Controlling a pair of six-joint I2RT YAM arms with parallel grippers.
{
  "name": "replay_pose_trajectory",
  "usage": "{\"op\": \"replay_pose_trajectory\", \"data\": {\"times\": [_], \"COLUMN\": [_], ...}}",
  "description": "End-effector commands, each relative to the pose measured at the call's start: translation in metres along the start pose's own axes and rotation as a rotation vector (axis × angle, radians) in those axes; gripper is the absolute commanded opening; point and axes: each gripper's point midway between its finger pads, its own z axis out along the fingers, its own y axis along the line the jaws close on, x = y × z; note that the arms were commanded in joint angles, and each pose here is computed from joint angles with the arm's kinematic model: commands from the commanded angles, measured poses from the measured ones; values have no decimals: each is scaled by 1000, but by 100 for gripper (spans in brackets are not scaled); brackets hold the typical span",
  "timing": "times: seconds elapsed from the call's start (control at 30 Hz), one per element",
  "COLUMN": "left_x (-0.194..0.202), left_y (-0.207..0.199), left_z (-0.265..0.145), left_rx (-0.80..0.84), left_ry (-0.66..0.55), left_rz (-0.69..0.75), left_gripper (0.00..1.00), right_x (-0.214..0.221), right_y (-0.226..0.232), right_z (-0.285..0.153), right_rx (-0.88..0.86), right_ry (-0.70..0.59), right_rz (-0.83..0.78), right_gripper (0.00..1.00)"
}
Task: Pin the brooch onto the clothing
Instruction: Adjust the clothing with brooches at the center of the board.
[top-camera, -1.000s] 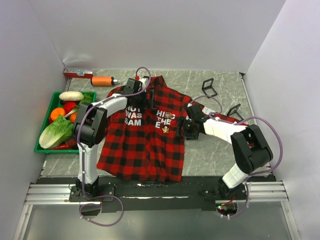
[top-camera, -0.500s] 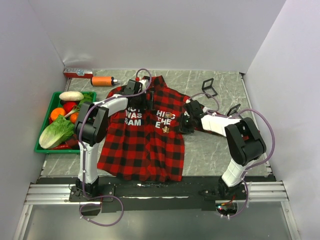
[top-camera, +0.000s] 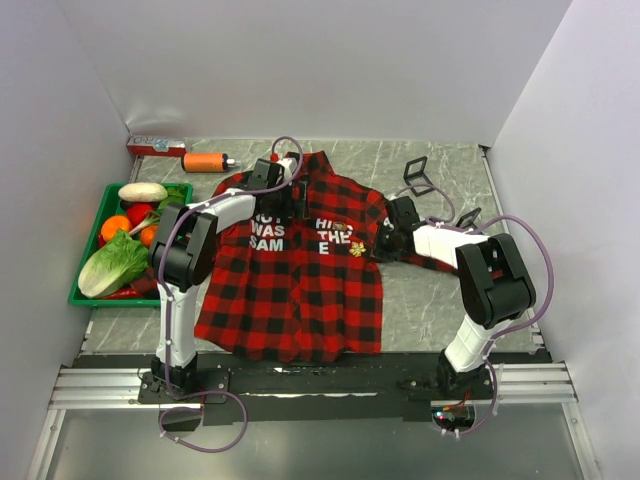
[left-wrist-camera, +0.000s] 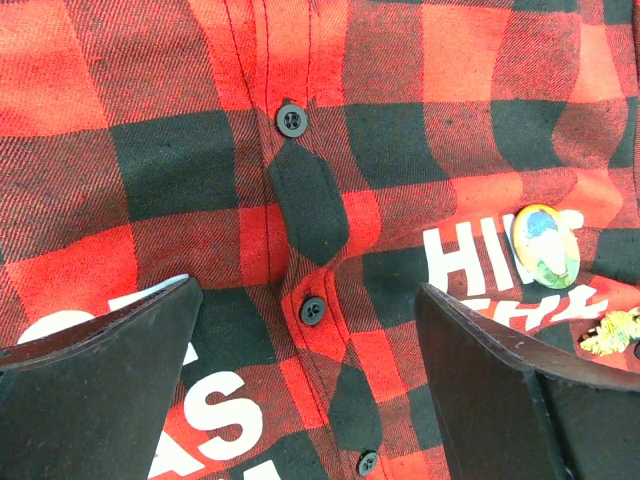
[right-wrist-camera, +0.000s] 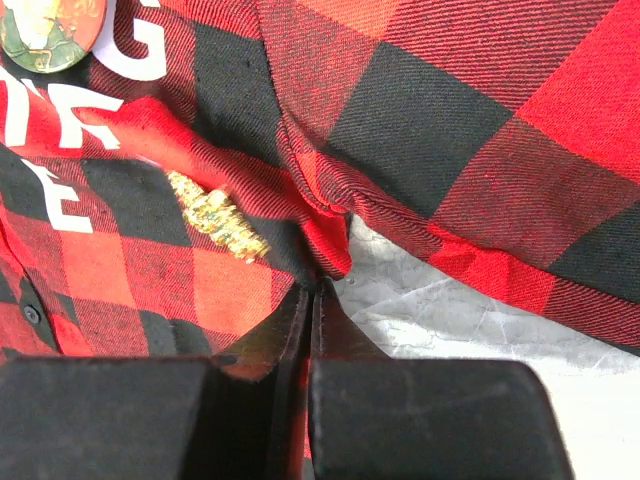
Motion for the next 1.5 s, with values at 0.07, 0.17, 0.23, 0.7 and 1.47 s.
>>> {"op": "replay_pose_trajectory", "data": {"times": [0.07,0.17,0.23,0.7,1.47], "left_x": [35,29,20,5,263], "left_y": [29,23,15,-114,-216], "left_z": [13,9,2,-88,-71], "left_rx": [-85,-68,-58,83,296], "left_ry": [95,80,58,-92,341], "left_rz": [-13,-4,12,138,155], "left_gripper": [97,96,96,97,96], "right_x": [9,5,-3,-80,-156], "right_y": [-31,-29,-23,6,-12], "right_z": [-2,-13,-26,-48,63], "right_rx": [125,129,115,118,158], "right_ry": [23,11,-23,-113,110], "right_rz": [2,-10,-21,-145,146], "right_gripper": [0,21,38,77,80]}}
